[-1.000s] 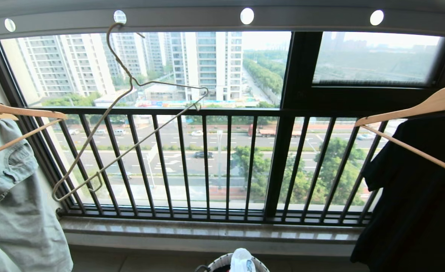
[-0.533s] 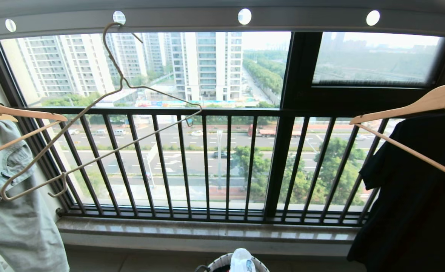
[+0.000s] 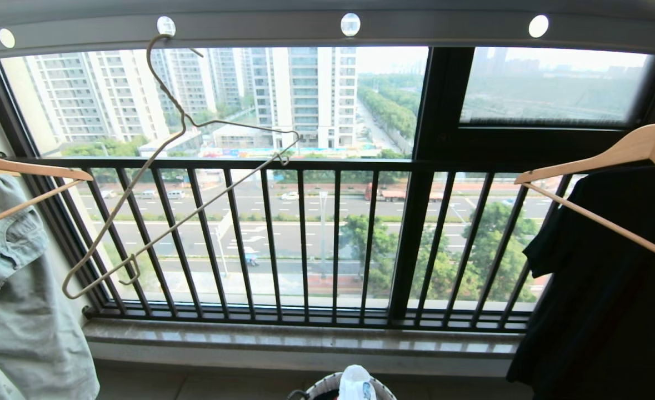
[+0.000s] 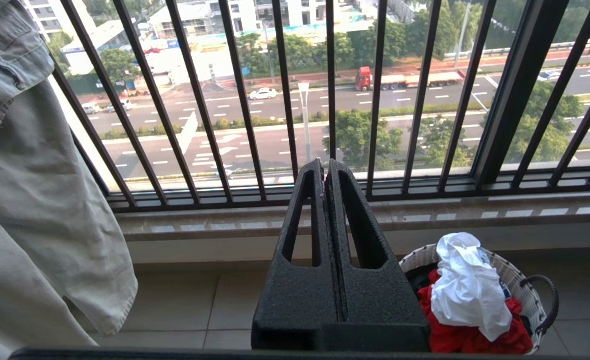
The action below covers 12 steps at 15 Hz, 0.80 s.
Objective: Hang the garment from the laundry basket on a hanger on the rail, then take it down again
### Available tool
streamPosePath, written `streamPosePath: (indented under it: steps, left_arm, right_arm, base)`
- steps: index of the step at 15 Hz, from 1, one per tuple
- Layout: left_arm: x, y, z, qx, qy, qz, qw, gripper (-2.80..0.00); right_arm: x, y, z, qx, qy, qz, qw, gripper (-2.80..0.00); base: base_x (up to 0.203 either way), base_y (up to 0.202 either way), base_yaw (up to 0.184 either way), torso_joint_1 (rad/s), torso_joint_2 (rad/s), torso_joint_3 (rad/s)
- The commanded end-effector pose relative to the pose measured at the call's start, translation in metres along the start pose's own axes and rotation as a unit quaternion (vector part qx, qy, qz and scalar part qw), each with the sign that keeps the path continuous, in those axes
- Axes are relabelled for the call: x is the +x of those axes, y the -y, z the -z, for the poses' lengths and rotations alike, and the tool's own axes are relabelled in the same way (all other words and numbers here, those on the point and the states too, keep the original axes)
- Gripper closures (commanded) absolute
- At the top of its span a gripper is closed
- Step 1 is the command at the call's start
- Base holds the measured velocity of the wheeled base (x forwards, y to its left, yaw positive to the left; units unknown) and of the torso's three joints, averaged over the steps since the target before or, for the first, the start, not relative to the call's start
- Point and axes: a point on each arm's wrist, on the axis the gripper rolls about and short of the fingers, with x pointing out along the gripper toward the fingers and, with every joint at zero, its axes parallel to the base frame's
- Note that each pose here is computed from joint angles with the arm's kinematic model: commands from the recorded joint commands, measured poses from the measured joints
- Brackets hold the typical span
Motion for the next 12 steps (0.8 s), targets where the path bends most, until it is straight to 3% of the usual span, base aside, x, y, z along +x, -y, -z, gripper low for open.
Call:
streamPosePath:
  steps: [1,12]
  left_arm:
    - [0.0,0.0,0.0,-0.007,0.0,-0.001,1.0,0.0]
    - [0.0,0.0,0.0,-0.009,0.0,-0.001,1.0,0.0]
  right_arm:
    - [0.0002,0.0,0.0,-0.002,-0.002,0.0,1.0,0.0]
    - [0.0002,0.0,-0.0002,0.002,-0.001,0.0,1.0,0.0]
  base:
    - [0.0,0.0,0.0,0.0,0.0,0.0]
    - [0.0,0.0,0.0,0.0,0.0,0.0]
